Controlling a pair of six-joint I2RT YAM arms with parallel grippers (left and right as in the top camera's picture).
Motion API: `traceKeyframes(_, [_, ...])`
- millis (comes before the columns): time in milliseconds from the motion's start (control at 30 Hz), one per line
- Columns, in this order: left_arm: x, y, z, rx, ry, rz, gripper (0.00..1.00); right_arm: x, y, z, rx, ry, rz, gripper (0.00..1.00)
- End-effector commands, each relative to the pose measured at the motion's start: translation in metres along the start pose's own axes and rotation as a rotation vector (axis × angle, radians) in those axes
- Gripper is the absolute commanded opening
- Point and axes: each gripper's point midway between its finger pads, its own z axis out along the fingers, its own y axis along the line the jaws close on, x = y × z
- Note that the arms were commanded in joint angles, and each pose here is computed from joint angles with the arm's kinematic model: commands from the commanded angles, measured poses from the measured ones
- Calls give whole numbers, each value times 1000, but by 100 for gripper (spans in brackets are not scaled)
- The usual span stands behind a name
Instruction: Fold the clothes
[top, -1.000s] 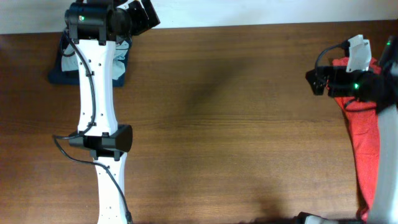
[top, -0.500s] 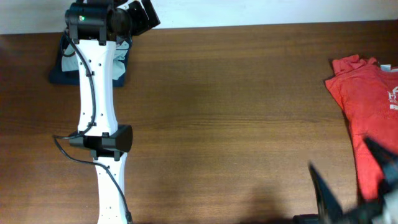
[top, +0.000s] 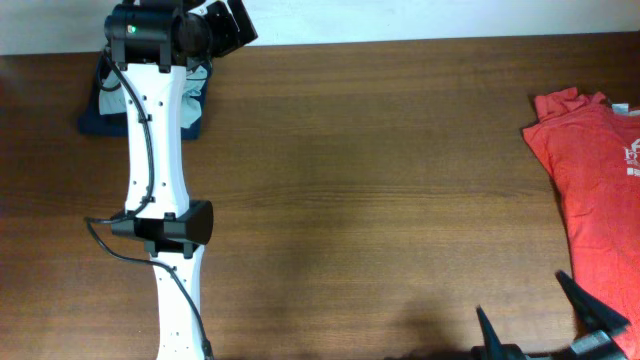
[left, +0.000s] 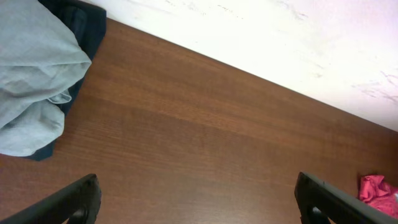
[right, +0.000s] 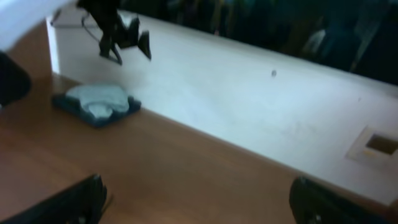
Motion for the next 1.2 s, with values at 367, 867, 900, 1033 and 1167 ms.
traceKeyframes(367, [0, 3, 4, -13, 1, 5, 99, 95, -23, 111, 71, -290, 103, 98])
traceKeyframes(867, [0, 3, 4, -13, 1, 5, 99, 189, -43, 133, 237, -122, 259, 99])
traceKeyframes(900, [0, 3, 4, -13, 1, 5, 99, 193, -44, 133, 243, -107, 264, 99])
traceKeyframes(1033, [0, 3, 4, -13, 1, 5, 99, 210, -41, 135, 240, -38, 276, 98])
traceKeyframes(1167, [0, 3, 4, -13, 1, 5, 99, 209, -41, 135, 240, -39, 276, 98])
